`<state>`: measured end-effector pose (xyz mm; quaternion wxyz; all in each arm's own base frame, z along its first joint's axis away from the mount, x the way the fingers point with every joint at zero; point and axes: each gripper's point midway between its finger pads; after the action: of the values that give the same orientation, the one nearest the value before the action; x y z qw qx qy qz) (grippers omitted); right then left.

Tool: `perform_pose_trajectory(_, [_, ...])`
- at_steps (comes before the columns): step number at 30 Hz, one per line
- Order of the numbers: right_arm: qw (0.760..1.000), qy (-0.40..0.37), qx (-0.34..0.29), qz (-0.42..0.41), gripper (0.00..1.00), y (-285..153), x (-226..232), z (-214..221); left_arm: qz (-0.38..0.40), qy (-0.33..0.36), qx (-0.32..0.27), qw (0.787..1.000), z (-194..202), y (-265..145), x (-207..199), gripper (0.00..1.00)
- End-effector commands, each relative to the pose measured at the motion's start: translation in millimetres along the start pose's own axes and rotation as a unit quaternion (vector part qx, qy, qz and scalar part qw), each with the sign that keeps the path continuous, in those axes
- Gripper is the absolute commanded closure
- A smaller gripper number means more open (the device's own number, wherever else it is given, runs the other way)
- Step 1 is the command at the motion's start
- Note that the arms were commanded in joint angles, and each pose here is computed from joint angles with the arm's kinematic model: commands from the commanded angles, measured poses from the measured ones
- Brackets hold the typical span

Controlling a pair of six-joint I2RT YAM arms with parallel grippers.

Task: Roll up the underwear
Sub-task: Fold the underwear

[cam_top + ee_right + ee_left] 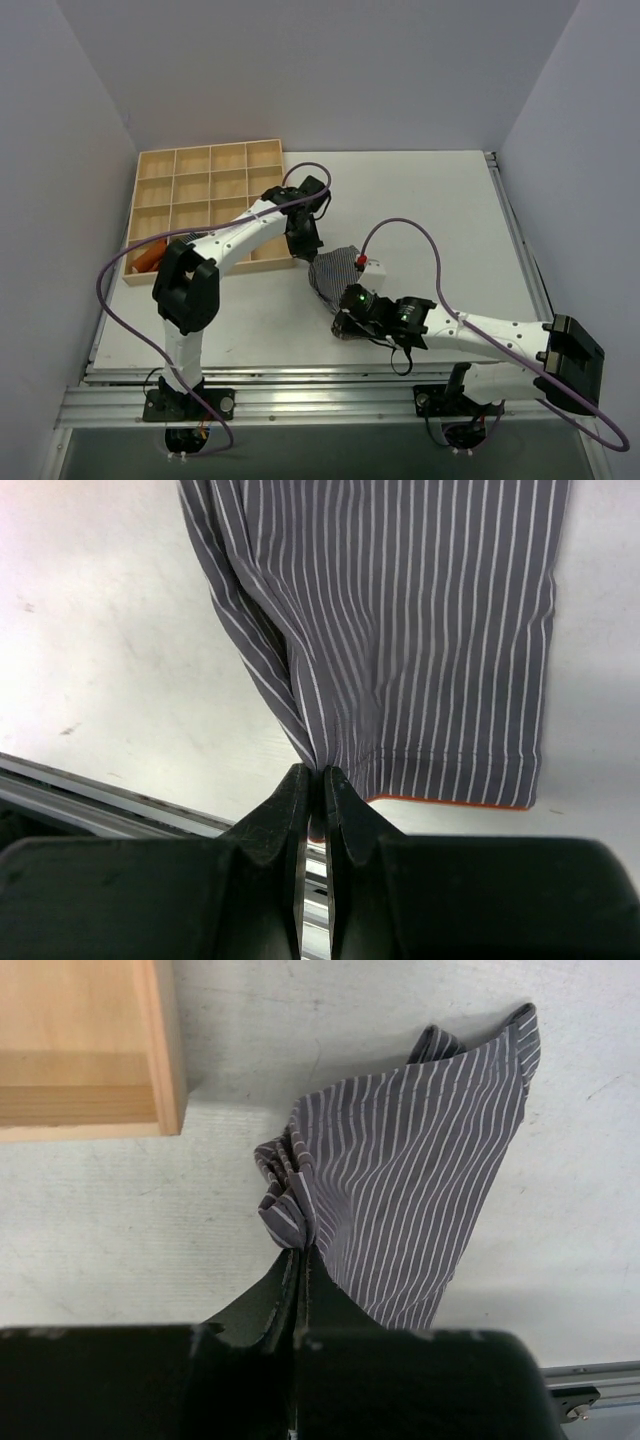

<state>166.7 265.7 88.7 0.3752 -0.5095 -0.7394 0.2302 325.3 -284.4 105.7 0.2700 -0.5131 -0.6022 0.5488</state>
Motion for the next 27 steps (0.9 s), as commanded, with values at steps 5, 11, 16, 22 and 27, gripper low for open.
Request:
perform_pose_trajectory(5, [1.0,0.02,0.003,-0.009,1.0,7.3,-14.0,17.4,-0.003,0.019,0.008,1.0,-1.8,1.0,-25.4,0.98])
perform_pose_trajectory(11, [0.999,0.037,-0.007,-0.007,1.0,4.4,-23.4,19.7,-0.006,0.039,0.01,0.999,-3.1,5.6,-47.7,0.98])
perform_pose_trajectory(16, [0.999,0.041,-0.018,0.007,1.0,1.3,-32.4,16.0,-0.002,0.05,0.011,0.999,0.5,7.2,-60.9,0.98])
perform_pose_trajectory(22, [0.998,0.053,-0.029,0.037,1.0,-2.2,-46.5,13.5,0.009,0.058,0.012,0.998,3.2,6.8,-75.0,0.98])
perform_pose_trajectory(27, [0.995,0.067,-0.041,0.057,1.0,-5.6,-55.9,9.4,0.022,0.066,0.02,0.997,7.6,9.8,-85.1,0.98])
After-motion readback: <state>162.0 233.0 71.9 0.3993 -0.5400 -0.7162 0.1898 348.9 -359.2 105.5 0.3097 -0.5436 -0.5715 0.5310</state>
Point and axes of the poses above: each gripper's point midway between its finger pads, its own y axis out along the fingers, its own x axis along the line the jaws close on, z = x × y, and after that the axes turned 9 degrees about -y, right-handed
